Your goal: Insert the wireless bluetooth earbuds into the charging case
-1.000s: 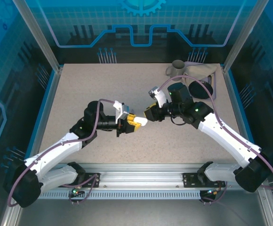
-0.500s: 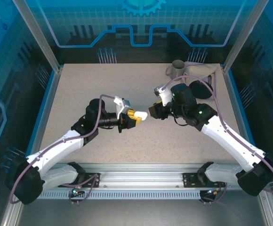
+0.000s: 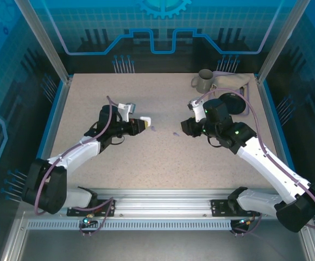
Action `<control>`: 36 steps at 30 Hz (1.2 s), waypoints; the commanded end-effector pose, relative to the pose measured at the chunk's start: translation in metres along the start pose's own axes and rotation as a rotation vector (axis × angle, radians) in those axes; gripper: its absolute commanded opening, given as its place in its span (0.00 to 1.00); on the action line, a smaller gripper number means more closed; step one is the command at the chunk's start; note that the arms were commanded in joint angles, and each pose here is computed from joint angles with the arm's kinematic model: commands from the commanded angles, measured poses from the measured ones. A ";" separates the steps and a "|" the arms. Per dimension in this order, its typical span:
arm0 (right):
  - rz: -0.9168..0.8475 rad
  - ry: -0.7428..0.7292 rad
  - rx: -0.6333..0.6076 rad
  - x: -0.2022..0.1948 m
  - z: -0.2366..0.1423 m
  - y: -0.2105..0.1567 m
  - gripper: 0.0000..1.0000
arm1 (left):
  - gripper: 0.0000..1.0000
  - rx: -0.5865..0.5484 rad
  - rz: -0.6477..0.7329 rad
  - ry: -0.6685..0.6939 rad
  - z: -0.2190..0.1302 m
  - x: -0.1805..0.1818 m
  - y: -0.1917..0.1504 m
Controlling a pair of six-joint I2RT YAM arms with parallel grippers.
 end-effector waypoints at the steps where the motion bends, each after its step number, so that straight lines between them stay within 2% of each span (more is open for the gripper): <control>1: 0.016 -0.025 0.010 -0.006 -0.003 -0.004 0.41 | 0.00 0.014 -0.137 0.119 -0.001 0.021 -0.001; 10: 0.012 -0.019 0.013 -0.006 -0.004 -0.006 0.41 | 0.00 0.158 -0.202 0.253 0.016 0.052 -0.007; 22: 0.012 -0.011 0.018 -0.006 -0.006 -0.007 0.41 | 0.00 0.266 -0.275 0.270 0.048 0.094 0.000; 36: 0.010 -0.020 0.030 -0.007 -0.004 -0.009 0.41 | 0.00 0.348 -0.324 0.325 0.058 0.129 -0.013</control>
Point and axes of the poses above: each hand's point on the last joint's axis, 136 mm out from that joint toward the fingers, its own z axis out along the fingers, its own x axis along the line the jaws close on, y = z × x, the point moved 9 cm from there along -z, back along the fingers, and after that the axes turned 11 degrees about z, right-handed, at the moved point
